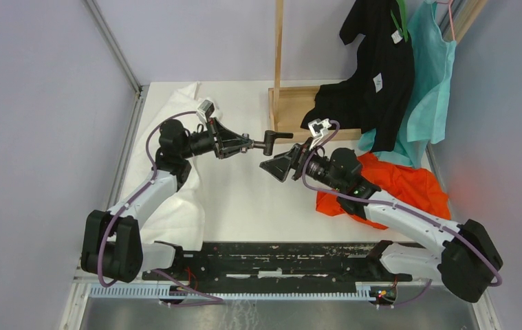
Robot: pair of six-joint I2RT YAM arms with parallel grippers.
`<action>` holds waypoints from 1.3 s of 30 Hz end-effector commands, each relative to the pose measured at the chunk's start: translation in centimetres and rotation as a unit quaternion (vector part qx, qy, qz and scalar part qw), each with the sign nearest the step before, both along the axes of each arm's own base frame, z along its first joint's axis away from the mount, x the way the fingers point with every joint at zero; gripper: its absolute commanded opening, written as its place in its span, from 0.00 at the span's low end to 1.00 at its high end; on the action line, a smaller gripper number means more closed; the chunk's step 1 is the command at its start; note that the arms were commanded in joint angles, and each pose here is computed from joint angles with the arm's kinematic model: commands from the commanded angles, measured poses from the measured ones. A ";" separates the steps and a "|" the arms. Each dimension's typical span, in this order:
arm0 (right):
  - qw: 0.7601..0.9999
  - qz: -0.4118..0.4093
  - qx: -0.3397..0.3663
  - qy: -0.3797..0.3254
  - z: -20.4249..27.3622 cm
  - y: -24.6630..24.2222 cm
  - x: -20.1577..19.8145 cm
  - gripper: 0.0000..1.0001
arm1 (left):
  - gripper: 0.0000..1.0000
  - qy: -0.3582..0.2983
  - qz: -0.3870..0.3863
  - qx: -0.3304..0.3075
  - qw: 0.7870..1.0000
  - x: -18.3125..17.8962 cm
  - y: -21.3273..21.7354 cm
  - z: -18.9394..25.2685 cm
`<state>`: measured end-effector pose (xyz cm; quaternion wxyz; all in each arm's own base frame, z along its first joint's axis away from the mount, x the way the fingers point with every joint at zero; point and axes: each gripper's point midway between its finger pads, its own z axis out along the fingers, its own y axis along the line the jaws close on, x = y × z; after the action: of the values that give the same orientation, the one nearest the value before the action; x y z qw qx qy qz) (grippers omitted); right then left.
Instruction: Install the water faucets
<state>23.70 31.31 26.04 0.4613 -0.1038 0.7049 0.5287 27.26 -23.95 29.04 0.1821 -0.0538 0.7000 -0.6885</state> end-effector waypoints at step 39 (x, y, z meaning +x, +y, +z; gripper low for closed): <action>0.987 0.011 0.039 0.156 4.8 -0.4 -1.5 0.64 | 0.03 -0.038 0.004 0.058 0.998 0.9 0.0 -2.1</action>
<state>24.29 32.24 26.03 0.2974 0.0703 0.7582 0.5760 26.62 -24.21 26.19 0.1510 -0.0537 0.7326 -0.6615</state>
